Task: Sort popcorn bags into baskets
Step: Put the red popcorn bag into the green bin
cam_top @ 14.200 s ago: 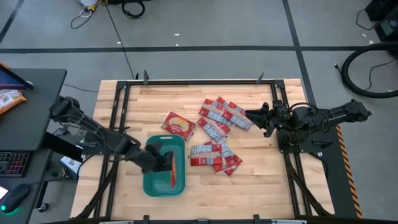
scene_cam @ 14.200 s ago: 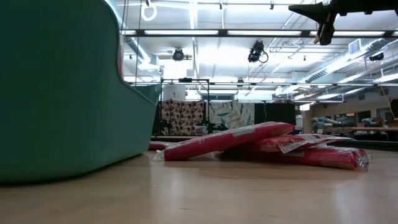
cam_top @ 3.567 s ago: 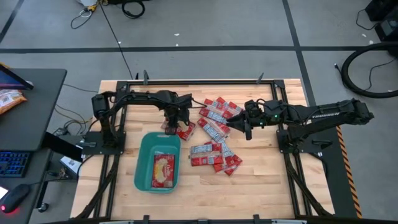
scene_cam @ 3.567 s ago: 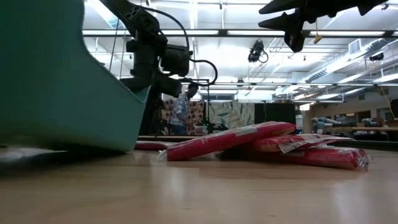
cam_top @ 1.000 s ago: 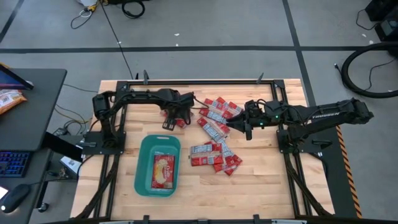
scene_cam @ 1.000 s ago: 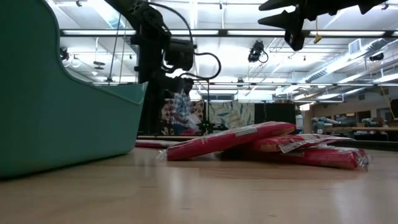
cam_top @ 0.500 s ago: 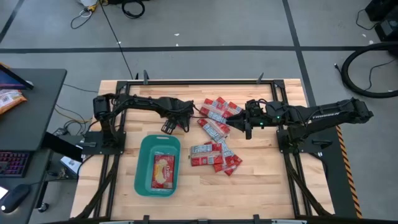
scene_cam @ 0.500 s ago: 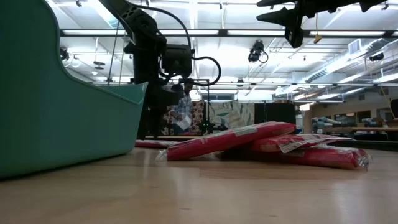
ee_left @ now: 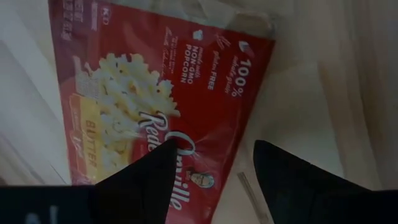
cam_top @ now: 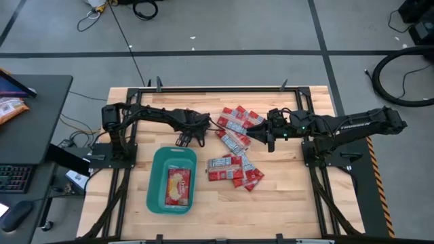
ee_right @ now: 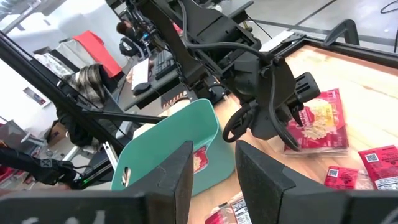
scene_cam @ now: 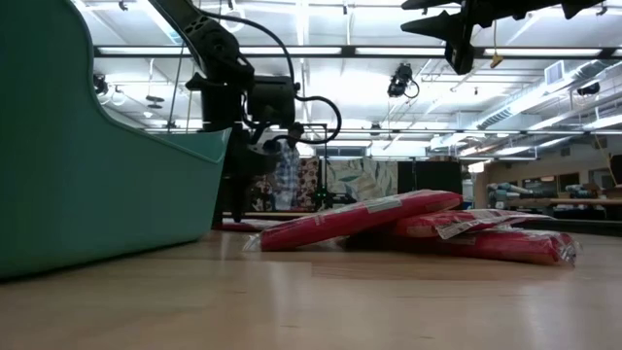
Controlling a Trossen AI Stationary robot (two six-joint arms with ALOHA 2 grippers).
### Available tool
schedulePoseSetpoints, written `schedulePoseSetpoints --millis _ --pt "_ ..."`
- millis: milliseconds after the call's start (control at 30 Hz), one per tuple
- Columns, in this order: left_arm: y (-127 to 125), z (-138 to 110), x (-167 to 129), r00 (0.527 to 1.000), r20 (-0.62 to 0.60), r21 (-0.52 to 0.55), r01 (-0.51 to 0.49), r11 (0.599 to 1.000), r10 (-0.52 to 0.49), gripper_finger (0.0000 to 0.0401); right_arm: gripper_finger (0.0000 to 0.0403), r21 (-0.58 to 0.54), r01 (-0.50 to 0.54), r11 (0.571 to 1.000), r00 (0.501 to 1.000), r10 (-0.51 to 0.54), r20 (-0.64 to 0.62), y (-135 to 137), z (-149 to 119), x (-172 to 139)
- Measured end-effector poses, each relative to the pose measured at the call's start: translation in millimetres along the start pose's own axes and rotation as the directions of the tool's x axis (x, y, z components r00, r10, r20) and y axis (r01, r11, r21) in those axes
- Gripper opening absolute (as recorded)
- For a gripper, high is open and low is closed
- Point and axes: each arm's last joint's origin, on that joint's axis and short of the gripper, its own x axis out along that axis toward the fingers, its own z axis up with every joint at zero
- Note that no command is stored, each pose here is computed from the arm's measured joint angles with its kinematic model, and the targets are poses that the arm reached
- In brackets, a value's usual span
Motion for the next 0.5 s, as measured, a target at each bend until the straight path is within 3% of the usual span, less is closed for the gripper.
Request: schedulePoseSetpoints --millis 133,300,433,500 --pt "-0.4 0.4 0.0 1.0 0.012 -0.002 0.014 1.0 -0.014 0.0185 0.0125 0.009 -0.003 1.0 1.0 0.003 0.004 0.3 0.4 0.0" --pt "-5.4 1.3 -1.6 0.999 0.005 0.007 0.042 0.999 -0.042 0.0099 0.0125 0.018 -0.007 1.0 1.0 0.007 0.002 1.0 -0.1 -0.1" --pt "-5.8 2.3 -2.0 0.999 0.014 -0.068 0.045 0.997 -0.045 0.0022 0.0125 0.026 -0.008 1.0 1.0 0.008 0.001 1.3 -0.3 -0.1" --pt "-5.8 2.3 -2.4 0.999 0.014 -0.119 0.049 0.992 -0.047 0.001 0.0125 0.026 -0.008 1.0 1.0 0.008 0.001 1.2 -0.3 -0.1"
